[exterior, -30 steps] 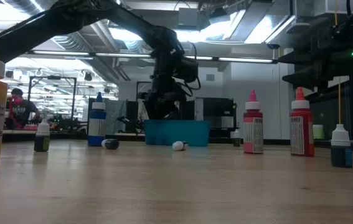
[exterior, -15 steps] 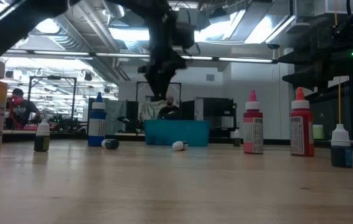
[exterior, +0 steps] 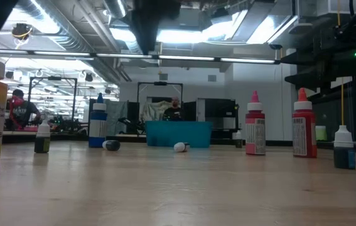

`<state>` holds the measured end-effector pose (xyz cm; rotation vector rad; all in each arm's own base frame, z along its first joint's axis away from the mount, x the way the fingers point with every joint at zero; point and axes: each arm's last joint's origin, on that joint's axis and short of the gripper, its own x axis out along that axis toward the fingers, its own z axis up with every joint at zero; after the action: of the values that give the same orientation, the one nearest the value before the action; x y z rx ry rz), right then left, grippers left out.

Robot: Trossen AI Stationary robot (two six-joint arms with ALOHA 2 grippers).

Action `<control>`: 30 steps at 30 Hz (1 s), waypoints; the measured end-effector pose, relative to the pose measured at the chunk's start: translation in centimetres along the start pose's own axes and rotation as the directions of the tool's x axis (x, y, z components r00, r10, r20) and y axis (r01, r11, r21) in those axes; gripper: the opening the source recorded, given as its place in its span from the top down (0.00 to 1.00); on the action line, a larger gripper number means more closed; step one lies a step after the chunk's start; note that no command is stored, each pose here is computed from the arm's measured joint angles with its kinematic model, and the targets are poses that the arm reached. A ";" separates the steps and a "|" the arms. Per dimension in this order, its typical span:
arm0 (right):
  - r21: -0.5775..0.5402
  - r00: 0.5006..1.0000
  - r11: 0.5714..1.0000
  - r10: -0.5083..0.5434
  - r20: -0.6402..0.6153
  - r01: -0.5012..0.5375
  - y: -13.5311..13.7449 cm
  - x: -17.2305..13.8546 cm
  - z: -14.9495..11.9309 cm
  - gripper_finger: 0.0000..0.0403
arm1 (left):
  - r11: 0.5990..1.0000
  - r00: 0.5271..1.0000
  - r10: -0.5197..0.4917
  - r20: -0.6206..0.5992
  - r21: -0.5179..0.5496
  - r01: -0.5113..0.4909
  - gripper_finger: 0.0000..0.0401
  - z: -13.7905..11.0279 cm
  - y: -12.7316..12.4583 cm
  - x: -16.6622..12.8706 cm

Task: Pick & Place food coloring
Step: Put the small green food coloring bottle into the blue bin

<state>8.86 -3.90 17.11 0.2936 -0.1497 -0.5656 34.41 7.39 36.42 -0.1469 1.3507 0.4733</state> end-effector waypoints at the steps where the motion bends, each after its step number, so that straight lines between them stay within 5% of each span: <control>1: 0.000 1.000 1.000 0.000 0.000 0.000 0.0 0.0 0.0 0.03 | 0.999 1.000 -0.008 0.012 0.033 0.008 0.37 -0.4 -0.8 -0.6; 8: 0.000 1.000 1.000 0.000 0.000 0.000 0.0 0.0 0.0 0.03 | 0.985 0.997 -0.055 0.057 0.169 0.045 0.37 -2.4 -5.9 -2.7; 16: 0.000 1.000 1.000 0.000 0.000 0.000 0.0 0.0 0.0 0.03 | 0.966 0.996 -0.092 0.000 0.242 0.090 0.38 -5.8 -10.0 1.2; 30: 0.000 1.000 1.000 0.001 -0.001 -0.001 0.0 0.0 0.0 0.03 | 0.994 0.988 -0.057 -0.141 0.089 0.070 0.39 -13.1 -11.3 7.9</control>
<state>8.86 -3.90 17.11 0.2937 -0.1492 -0.5649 28.32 -5.63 23.96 -0.1473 1.4969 0.3506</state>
